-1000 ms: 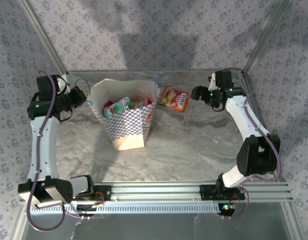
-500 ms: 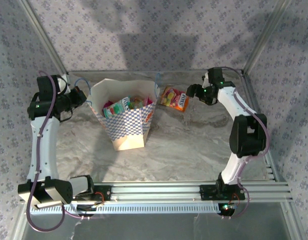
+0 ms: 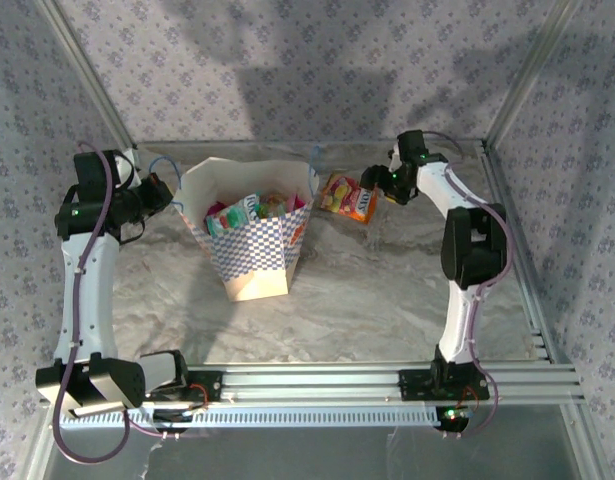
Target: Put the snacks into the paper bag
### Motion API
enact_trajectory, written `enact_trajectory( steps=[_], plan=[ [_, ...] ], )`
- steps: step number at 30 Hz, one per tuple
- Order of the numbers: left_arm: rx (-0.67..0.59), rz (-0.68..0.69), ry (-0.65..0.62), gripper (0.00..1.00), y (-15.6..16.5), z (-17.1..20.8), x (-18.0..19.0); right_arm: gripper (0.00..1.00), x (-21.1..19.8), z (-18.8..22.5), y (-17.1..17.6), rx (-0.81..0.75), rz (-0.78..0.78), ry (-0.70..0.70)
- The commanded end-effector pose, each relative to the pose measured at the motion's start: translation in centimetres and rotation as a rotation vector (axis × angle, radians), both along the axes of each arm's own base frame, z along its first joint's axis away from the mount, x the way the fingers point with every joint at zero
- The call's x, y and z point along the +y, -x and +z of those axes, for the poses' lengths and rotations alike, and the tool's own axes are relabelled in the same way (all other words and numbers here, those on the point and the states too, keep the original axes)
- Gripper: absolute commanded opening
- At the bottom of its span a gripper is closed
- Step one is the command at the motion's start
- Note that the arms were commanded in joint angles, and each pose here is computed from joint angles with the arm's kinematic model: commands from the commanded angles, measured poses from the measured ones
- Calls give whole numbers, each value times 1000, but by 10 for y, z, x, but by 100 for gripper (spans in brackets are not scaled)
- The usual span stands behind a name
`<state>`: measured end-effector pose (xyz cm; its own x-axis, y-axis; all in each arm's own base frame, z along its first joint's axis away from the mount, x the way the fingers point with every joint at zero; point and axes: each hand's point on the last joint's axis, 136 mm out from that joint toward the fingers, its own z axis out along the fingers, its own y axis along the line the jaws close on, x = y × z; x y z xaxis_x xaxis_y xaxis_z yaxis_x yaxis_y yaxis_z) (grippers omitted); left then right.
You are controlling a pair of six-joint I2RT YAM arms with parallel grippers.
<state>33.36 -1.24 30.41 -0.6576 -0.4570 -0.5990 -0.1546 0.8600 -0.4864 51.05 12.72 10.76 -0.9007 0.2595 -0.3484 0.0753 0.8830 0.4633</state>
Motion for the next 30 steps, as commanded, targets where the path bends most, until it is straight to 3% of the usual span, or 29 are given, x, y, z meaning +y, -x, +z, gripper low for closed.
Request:
enact_trajectory(
  steps=[1, 15, 30],
  plan=[
    [-15, -29, -11, 0, 5, 4, -4, 80, 6, -4, -10, 40, 43, -3],
    [-13, -22, -18, 0, 8, 5, -2, 81, 19, -22, -55, 24, 89, -8],
    [-29, -18, -7, 0, 10, 12, -3, 82, 36, -52, -42, 63, 194, 115]
  ],
)
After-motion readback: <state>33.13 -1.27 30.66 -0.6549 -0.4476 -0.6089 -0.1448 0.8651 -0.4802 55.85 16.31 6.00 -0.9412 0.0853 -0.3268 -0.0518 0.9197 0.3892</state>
